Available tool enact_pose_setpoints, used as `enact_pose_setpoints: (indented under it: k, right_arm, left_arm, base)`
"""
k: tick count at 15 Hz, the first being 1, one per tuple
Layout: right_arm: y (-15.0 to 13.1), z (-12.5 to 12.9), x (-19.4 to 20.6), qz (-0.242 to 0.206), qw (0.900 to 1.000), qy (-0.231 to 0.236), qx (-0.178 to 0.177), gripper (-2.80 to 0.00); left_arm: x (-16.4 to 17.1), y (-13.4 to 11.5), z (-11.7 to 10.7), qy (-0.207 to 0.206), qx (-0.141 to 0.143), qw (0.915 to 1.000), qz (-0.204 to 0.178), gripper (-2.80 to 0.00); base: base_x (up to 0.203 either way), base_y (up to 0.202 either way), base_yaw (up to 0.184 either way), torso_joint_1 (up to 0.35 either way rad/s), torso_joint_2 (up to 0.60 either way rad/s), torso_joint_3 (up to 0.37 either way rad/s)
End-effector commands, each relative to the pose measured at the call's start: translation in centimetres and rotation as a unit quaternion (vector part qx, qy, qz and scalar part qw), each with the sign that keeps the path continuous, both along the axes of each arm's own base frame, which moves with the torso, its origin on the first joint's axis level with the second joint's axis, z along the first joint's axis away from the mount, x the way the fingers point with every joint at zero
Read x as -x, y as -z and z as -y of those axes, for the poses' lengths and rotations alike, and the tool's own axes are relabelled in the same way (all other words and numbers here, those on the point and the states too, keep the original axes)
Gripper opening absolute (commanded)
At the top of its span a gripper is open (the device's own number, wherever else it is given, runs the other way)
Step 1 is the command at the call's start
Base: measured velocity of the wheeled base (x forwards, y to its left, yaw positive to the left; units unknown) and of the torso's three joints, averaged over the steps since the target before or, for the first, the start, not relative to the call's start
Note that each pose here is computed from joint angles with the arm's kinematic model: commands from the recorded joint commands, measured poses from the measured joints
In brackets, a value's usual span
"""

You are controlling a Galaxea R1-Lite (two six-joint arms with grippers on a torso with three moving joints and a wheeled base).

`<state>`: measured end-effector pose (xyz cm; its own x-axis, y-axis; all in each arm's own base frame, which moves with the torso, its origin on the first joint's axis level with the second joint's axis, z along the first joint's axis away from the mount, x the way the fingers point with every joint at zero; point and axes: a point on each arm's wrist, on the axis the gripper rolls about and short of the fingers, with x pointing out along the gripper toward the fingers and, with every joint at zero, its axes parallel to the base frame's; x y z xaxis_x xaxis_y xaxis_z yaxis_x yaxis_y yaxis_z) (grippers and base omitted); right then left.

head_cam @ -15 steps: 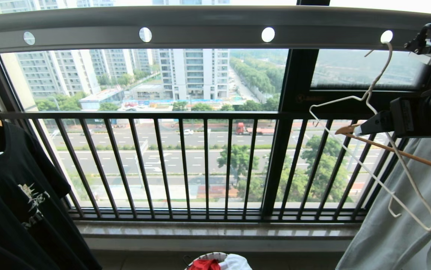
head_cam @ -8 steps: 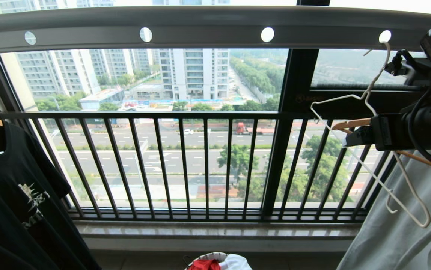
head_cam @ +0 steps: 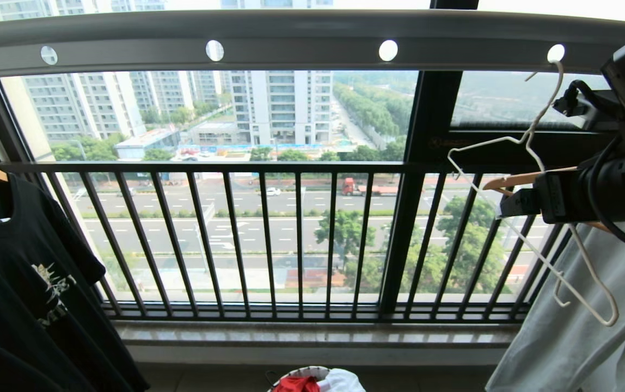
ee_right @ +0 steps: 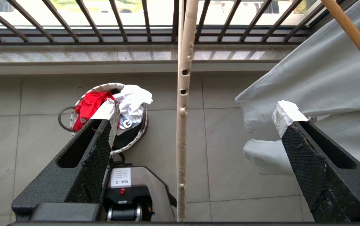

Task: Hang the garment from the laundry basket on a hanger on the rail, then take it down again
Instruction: Pick up the clothes rack on the clothesline

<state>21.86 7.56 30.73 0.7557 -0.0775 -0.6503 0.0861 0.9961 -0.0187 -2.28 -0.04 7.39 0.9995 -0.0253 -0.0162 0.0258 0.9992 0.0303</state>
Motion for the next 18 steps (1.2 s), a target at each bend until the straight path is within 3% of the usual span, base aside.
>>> enact_pose_setpoints:
  k: [1, 14, 15, 16, 18]
  right_arm:
    - [0.3, -0.1, -0.2, -0.008, 1.000, -0.001, 0.004, 0.00]
    - [2.2, -0.9, -1.0, -0.045, 0.999, -0.012, 0.022, 0.00]
    - [2.3, -1.0, -1.1, -0.046, 0.999, -0.014, 0.024, -1.88]
    - [2.2, -1.0, -1.1, -0.046, 0.998, -0.016, 0.026, -2.80]
    - [2.2, -1.0, -1.1, -0.044, 0.999, -0.016, 0.027, -2.80]
  left_arm:
    - [0.0, 0.0, 0.0, 0.000, 0.000, 1.0000, 0.000, -2.80]
    - [0.0, 0.0, 0.0, 0.000, 0.000, 1.0000, 0.000, -2.80]
    - [0.0, 0.0, 0.0, 0.000, 0.000, 1.0000, 0.000, -2.80]
    - [0.0, 0.0, 0.0, 0.000, 0.000, 1.0000, 0.000, -2.80]
    - [0.0, 0.0, 0.0, 0.000, 0.000, 1.0000, 0.000, -2.80]
  base:
    - [0.000, 0.000, 0.000, 0.000, 0.00, 0.000]
    - [0.000, 0.000, 0.000, 0.000, 0.00, 0.000]
    - [0.000, 0.000, 0.000, 0.000, 0.00, 0.000]
    - [0.000, 0.000, 0.000, 0.000, 0.00, 0.000]
    - [0.000, 0.000, 0.000, 0.000, 0.00, 0.000]
